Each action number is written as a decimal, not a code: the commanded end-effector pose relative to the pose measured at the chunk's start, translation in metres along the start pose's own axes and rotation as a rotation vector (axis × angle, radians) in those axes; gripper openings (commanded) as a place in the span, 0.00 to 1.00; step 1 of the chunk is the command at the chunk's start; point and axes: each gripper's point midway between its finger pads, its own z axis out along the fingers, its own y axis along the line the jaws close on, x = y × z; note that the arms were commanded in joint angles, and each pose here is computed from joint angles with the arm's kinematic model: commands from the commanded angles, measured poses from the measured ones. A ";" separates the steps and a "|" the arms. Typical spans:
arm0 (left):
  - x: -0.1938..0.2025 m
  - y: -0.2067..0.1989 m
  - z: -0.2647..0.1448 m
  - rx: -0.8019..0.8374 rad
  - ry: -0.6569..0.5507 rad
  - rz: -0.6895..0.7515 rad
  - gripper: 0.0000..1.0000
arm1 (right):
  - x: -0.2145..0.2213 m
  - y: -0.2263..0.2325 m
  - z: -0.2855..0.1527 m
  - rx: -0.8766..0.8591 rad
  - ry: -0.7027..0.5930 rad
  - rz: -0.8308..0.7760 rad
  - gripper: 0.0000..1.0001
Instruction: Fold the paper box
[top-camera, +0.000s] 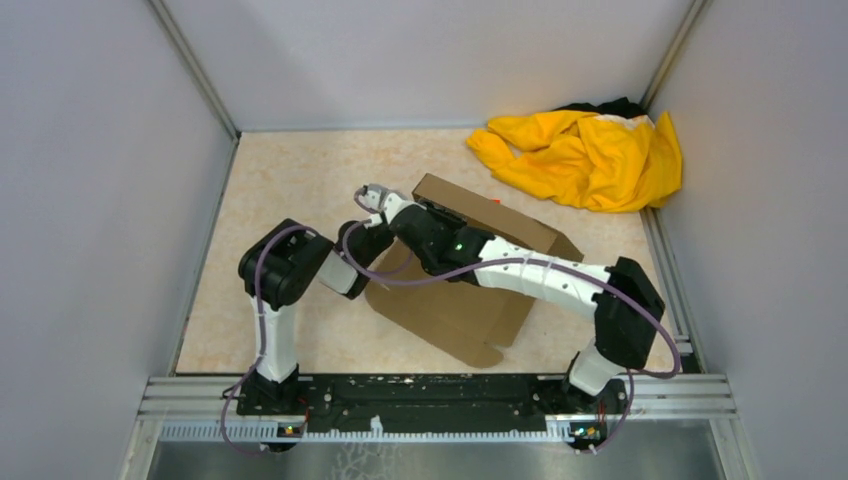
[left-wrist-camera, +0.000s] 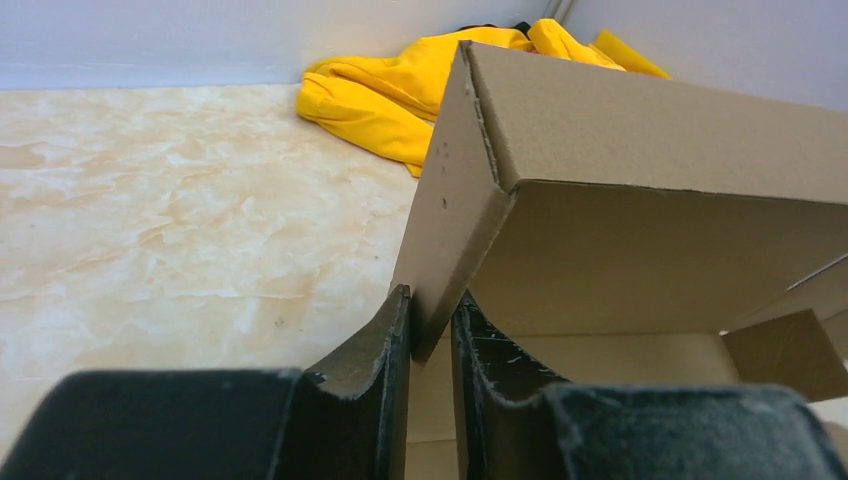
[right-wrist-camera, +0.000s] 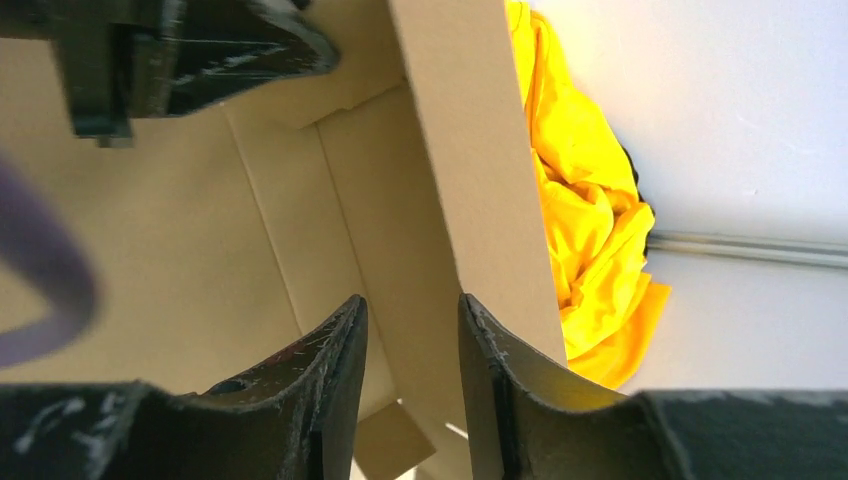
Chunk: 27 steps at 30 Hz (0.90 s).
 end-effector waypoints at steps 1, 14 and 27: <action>0.007 0.006 -0.006 -0.036 0.029 0.016 0.02 | -0.013 -0.049 -0.024 -0.007 -0.075 0.272 0.39; 0.008 -0.001 0.004 -0.017 0.070 0.084 0.04 | 0.026 -0.146 0.020 0.010 0.003 0.719 0.41; 0.005 -0.007 0.020 0.005 0.092 0.163 0.06 | 0.096 -0.080 0.085 -0.152 0.264 0.732 0.34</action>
